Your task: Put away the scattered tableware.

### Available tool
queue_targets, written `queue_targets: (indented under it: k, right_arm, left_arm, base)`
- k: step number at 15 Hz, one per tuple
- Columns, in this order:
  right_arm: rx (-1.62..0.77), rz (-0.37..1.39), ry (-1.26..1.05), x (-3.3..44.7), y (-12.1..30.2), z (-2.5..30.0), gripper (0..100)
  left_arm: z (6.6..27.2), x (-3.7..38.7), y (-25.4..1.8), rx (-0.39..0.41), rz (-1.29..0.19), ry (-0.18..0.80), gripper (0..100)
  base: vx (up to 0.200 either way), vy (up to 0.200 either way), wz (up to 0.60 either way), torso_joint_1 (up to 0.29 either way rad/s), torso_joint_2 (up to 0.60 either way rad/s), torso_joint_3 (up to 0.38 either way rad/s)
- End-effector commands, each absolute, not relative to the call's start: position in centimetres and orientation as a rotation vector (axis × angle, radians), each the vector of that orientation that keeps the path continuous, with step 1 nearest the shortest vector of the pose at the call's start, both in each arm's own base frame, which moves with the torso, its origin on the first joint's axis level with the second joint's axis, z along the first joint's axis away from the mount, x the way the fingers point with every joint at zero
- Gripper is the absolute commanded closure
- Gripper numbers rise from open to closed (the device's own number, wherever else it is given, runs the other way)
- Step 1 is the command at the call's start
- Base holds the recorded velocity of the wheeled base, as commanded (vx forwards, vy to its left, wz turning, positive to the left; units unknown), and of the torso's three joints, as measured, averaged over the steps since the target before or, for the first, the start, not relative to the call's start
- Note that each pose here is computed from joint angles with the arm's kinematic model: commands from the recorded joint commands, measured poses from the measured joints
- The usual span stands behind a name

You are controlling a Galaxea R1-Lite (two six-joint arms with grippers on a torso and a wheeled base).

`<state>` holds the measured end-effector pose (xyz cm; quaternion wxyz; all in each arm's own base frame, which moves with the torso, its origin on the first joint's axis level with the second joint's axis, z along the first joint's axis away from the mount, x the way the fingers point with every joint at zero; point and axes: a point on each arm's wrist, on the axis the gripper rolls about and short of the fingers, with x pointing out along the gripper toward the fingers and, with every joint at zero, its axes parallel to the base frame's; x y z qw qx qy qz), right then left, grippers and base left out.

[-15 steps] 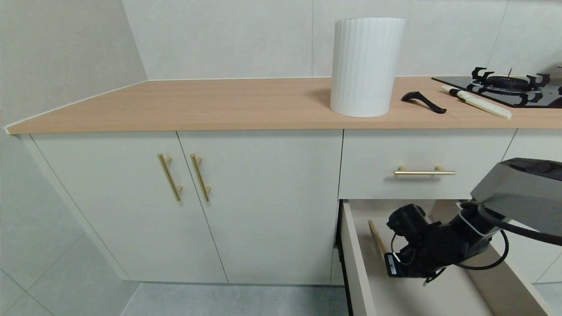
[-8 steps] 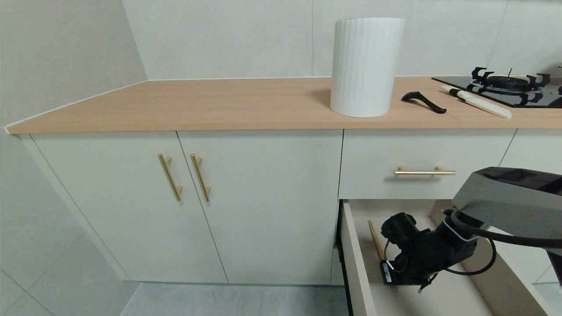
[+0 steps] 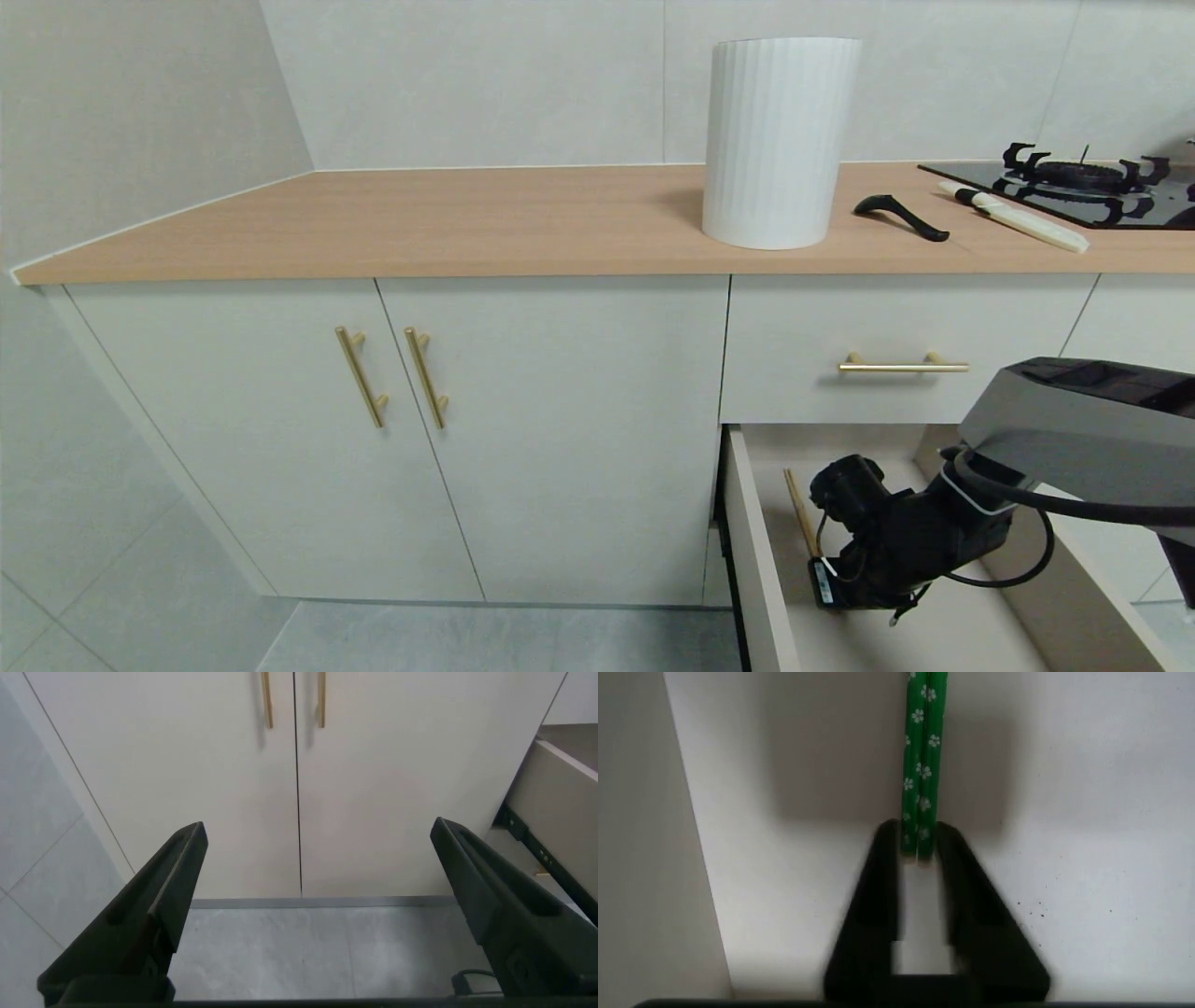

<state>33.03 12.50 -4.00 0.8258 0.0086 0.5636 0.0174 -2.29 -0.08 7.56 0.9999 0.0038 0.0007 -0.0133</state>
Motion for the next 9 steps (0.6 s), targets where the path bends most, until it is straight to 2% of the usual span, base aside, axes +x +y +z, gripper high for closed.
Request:
queue_targets:
  k: [1,7,9]
  right_arm:
    - [0.019,0.038,1.194,33.1,12.5,-3.9,0]
    - [0.018,0.039,1.196,32.9,12.5,-3.9,0]
    - [0.022,0.03,1.141,32.6,12.3,-1.4,0]
  left_arm:
    - [7.6,-2.3,-0.1,0.008,-0.026,0.001,0]
    - [7.6,-2.3,-0.1,0.008,-0.026,0.001,0]
    - [7.6,-2.3,-0.1,0.008,-0.026,0.001,0]
  base:
    - [0.0,0.0,0.0,0.0,0.0,0.0]
    - [0.0,0.0,0.0,0.0,0.0,0.0]
    - [0.0,0.0,0.0,0.0,0.0,0.0]
